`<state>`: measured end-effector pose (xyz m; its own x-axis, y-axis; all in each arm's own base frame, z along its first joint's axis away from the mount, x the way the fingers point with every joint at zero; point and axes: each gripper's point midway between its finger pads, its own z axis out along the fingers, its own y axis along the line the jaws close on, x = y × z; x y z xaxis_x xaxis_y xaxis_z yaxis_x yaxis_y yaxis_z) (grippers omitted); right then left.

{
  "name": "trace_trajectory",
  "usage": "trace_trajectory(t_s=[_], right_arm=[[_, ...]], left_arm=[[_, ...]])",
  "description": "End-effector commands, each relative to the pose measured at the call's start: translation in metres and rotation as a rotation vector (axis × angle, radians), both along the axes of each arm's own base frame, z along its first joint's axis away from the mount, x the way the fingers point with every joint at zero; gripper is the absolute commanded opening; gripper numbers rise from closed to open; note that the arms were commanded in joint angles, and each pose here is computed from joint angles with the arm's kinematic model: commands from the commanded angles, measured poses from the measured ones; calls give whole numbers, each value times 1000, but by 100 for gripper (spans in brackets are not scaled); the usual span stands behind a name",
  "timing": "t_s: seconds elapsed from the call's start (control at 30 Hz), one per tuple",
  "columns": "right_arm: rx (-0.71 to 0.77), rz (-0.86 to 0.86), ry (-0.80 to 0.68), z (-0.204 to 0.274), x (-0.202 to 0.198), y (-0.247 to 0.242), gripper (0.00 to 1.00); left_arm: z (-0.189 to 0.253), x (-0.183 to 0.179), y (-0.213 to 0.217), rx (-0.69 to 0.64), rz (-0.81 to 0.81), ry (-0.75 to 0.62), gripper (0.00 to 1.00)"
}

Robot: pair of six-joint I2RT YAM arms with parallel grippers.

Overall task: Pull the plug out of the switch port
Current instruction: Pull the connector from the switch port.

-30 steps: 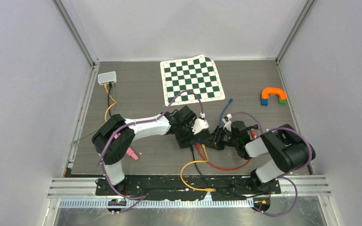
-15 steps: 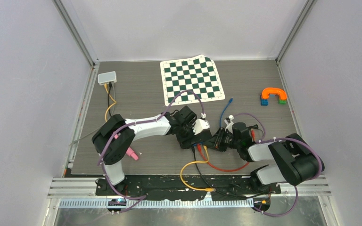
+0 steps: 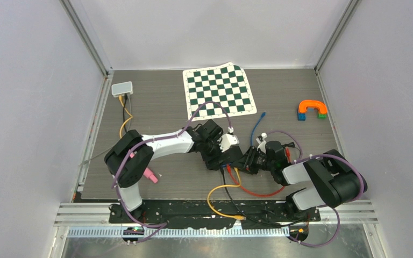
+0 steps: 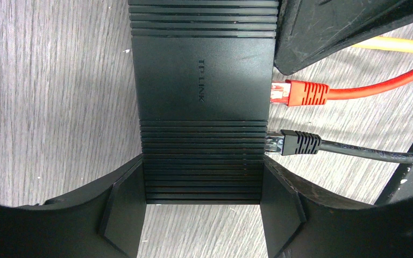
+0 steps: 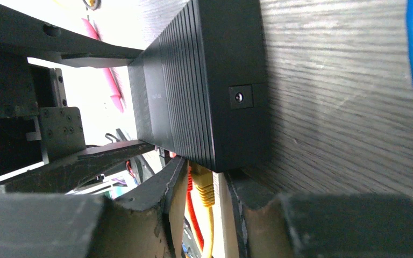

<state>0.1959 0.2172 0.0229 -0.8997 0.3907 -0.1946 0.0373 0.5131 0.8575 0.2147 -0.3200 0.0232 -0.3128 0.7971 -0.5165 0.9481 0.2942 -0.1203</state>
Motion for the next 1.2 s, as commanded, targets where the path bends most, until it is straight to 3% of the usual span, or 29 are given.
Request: trace_trajectory(t_s=[0.0, 0.1, 0.27, 0.5, 0.73, 0.9, 1.07, 1.13, 1.17], right_arm=[[-46, -23, 30, -13, -1, -6, 26], [-62, -19, 21, -10, 5, -5, 24], [-79, -23, 6, -7, 11, -5, 29], [-96, 0, 7, -12, 7, -6, 5], [-185, 100, 9, -26, -8, -13, 5], [-171, 171, -4, -24, -18, -10, 5], [68, 134, -38, 13, -17, 11, 5], [40, 113, -34, 10, -11, 9, 5], [-46, 92, -14, -4, -7, 2, 5]], left_arm=[[1, -20, -7, -51, -37, 87, 45], [0, -20, -3, -32, -33, 86, 44], [-2, -22, 2, -11, -35, 83, 44], [-7, -14, 11, 28, -9, 37, 41], [-10, 2, 19, 75, 44, -40, 40], [-14, 5, 19, 96, 63, -39, 39], [-15, 3, 16, 86, 61, -22, 39], [-15, 4, 16, 84, 62, -24, 39], [-14, 4, 17, 86, 64, -26, 39]])
